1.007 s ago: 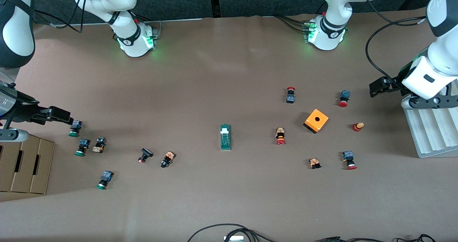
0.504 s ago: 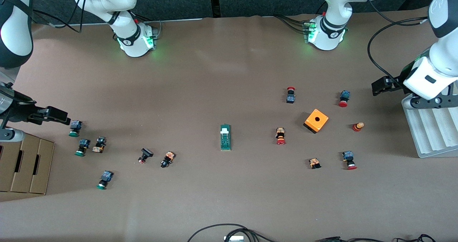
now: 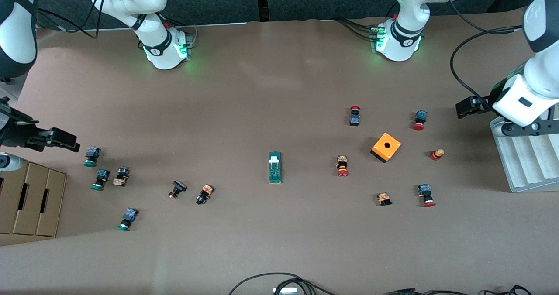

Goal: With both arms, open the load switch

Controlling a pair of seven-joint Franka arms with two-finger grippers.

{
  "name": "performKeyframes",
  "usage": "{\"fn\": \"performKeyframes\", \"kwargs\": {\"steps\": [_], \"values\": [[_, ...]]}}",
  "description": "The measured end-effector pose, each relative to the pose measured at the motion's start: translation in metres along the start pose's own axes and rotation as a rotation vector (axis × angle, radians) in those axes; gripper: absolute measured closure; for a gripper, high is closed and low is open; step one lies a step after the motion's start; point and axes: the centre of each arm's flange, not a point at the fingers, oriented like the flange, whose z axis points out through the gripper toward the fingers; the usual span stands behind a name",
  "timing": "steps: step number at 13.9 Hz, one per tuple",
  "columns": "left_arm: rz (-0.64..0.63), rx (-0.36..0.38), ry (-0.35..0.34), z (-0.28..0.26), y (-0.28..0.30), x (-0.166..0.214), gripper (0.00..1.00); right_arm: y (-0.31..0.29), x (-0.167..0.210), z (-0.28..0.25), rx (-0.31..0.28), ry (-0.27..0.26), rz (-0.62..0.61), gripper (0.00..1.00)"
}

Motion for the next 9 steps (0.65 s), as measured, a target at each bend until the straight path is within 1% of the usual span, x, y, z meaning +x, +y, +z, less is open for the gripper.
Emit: {"fn": "performKeyframes", "kwargs": {"steps": [2, 4, 9], "values": [[-0.001, -0.003, 0.033, -0.016, -0.001, 0.000, 0.00, 0.000, 0.000, 0.000, 0.000, 0.000, 0.000, 0.00], [-0.002, -0.005, 0.049, -0.023, -0.001, 0.000, 0.00, 0.000, 0.000, 0.000, 0.003, 0.000, 0.000, 0.00], [-0.004, -0.004, 0.037, -0.015, -0.001, 0.011, 0.00, -0.001, 0.000, 0.000, 0.004, 0.000, -0.001, 0.00]]}}
